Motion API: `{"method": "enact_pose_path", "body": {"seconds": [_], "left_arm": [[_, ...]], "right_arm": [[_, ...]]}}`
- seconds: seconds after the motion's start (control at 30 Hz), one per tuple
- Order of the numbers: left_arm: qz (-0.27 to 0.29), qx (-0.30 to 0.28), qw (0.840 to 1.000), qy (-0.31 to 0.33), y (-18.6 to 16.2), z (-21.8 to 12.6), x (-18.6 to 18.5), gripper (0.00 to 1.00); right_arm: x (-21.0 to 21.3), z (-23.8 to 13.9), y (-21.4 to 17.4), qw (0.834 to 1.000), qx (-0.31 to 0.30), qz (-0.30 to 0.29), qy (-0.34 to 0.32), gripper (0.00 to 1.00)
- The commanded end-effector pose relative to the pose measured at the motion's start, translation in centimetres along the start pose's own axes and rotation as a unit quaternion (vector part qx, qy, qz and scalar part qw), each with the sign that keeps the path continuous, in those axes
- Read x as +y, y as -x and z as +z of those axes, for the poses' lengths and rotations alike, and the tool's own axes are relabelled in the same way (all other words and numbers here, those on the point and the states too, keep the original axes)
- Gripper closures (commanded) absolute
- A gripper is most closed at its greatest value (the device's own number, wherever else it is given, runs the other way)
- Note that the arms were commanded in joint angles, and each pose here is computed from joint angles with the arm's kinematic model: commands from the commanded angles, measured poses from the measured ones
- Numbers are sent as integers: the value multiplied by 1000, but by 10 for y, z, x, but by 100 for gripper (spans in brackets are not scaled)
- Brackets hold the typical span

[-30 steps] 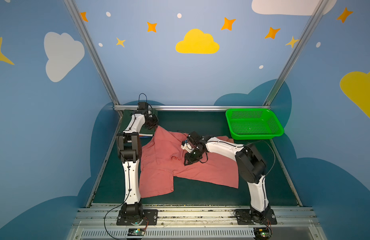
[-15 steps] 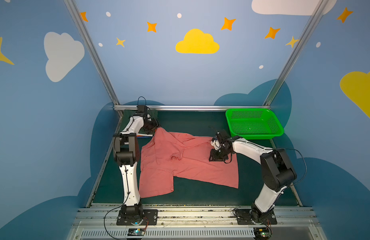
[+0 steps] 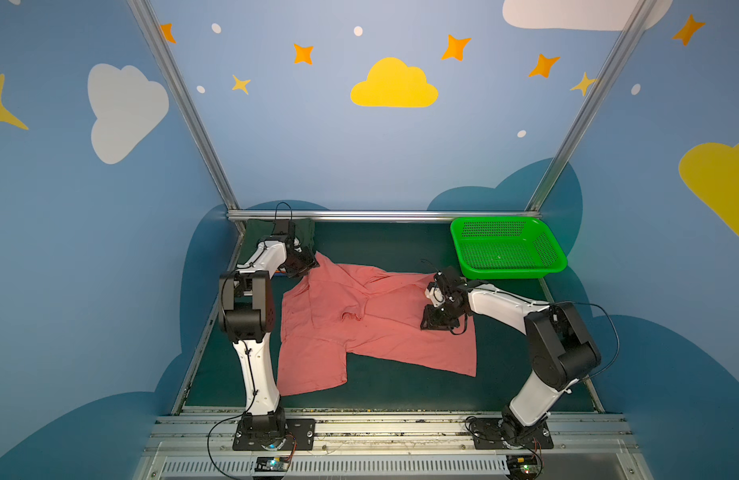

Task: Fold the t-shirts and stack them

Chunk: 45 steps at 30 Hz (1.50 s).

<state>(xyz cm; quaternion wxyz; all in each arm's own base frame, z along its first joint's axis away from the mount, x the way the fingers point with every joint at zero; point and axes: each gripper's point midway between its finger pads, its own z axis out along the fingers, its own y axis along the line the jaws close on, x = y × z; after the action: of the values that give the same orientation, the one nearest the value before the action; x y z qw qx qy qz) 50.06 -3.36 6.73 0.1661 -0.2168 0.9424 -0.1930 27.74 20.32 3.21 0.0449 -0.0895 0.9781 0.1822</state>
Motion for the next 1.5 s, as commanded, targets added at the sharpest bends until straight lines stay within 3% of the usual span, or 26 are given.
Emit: {"method": "enact_pose_path", "body": {"seconds": [0.0,0.03,0.17,0.5,0.87,1.27,1.47], "left_arm": [[12,2,1000,6,1,11,0,71],[12,0,1000,3,3,12,-2,79],[15,-9,1000,-5,12,12,-8,95],[39,-49,998,16,49,-10,-17,95],[49,-18,998,47,58,5,-6,95],[27,-53,997,58,82,-3,5,95],[17,-55,997,56,80,-5,5,95]], "right_arm": [[-7,-3,-1,1000,-9,7,-10,58],[-12,-1,-4,1000,-5,11,-18,59],[-31,5,-13,998,15,32,-45,58],[-54,1,-21,995,27,52,-75,57],[-60,-8,-11,995,26,56,-79,56],[-63,-90,71,990,-97,30,-100,49],[-72,-102,122,981,-141,44,-123,51]]}}
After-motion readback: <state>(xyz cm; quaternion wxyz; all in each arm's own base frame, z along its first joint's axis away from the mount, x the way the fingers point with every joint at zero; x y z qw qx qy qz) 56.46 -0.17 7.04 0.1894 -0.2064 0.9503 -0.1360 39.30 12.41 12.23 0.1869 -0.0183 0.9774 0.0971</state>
